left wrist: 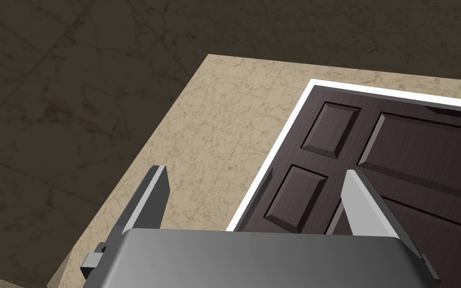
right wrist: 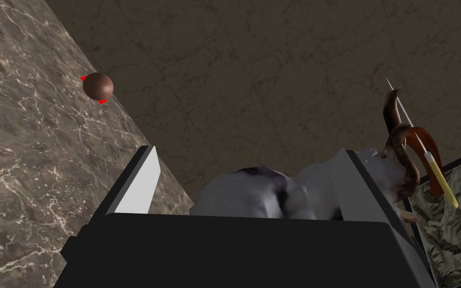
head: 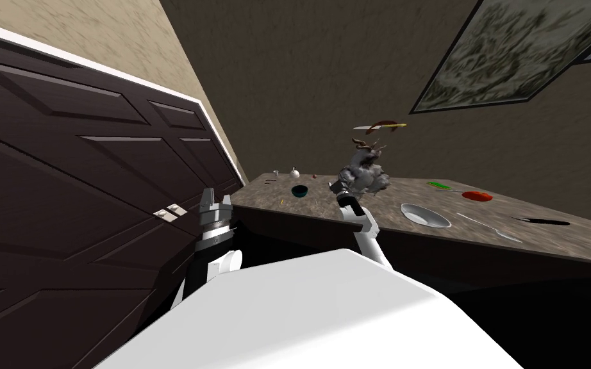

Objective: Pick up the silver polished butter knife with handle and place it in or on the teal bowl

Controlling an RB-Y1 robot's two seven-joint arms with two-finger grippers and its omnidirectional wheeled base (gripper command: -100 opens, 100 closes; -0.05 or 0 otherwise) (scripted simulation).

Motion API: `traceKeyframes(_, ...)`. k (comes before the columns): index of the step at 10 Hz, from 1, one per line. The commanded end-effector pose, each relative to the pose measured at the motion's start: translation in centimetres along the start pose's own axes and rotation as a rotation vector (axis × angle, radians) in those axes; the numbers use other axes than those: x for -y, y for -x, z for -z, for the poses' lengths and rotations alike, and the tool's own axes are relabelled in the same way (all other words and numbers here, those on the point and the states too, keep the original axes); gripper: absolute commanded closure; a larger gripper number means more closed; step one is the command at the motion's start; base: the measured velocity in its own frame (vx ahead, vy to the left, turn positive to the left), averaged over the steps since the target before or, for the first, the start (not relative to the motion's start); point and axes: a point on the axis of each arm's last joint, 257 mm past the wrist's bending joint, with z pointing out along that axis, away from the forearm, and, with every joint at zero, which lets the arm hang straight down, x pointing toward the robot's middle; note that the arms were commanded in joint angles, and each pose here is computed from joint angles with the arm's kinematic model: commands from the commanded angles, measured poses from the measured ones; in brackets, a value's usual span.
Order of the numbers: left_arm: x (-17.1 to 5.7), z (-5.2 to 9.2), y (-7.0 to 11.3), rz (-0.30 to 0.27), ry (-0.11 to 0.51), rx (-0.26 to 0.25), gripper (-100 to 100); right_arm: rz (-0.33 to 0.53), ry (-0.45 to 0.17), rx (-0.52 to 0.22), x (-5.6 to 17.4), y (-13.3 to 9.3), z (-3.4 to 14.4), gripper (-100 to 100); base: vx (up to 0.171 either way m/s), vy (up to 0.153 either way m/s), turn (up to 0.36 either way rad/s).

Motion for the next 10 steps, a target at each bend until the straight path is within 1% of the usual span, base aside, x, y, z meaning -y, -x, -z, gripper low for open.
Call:
traceKeyframes(1, 0.0, 0.0, 0.0, 0.0, 0.0, 0.0, 0, -0.031, -0.028, 0.029, 0.8, 0.9, -0.4, -100, 0.016, 0.064, -0.003)
traceKeyframes(2, 0.0, 0.0, 0.0, 0.0, 0.0, 0.0, 0, -0.087, -0.05, 0.063, 1.4, 2.0, -1.1, -100, 0.026, 0.082, 0.001)
traceKeyframes(3, 0.0, 0.0, 0.0, 0.0, 0.0, 0.0, 0, -0.087, -0.064, 0.073, 1.8, 2.3, -1.1, -100, 0.028, 0.07, -0.006)
traceKeyframes(4, 0.0, 0.0, 0.0, 0.0, 0.0, 0.0, 0, -0.145, -0.085, 0.108, 2.5, 3.4, -1.7, -100, 0.037, 0.088, -0.003)
traceKeyframes(5, 0.0, 0.0, 0.0, 0.0, 0.0, 0.0, 0, -0.145, -0.099, 0.119, 2.9, 3.6, -1.6, -100, 0.029, 0.074, -0.008)
traceKeyframes(6, 0.0, 0.0, 0.0, 0.0, 0.0, 0.0, 0, -0.204, -0.121, 0.157, 3.7, 4.8, -2.1, -100, 0.026, 0.071, -0.01)
traceKeyframes(7, 0.0, 0.0, 0.0, 0.0, 0.0, 0.0, 0, -0.204, -0.133, 0.166, 4.0, 5.0, -2.0, -100, 0.021, 0.057, -0.008)
traceKeyframes(8, 0.0, 0.0, 0.0, 0.0, 0.0, 0.0, 0, -0.264, -0.151, 0.202, 4.8, 6.0, -2.4, -100, 0.033, 0.069, -0.016)
traceKeyframes(9, 0.0, 0.0, 0.0, 0.0, 0.0, 0.0, 0, -0.264, -0.167, 0.215, 5.2, 6.3, -2.3, -100, 0.031, 0.054, -0.011)
traceKeyframes(10, 0.0, 0.0, 0.0, 0.0, 0.0, 0.0, 0, -0.323, -0.186, 0.254, 6.1, 7.3, -2.6, -100, 0.03, 0.049, -0.018)
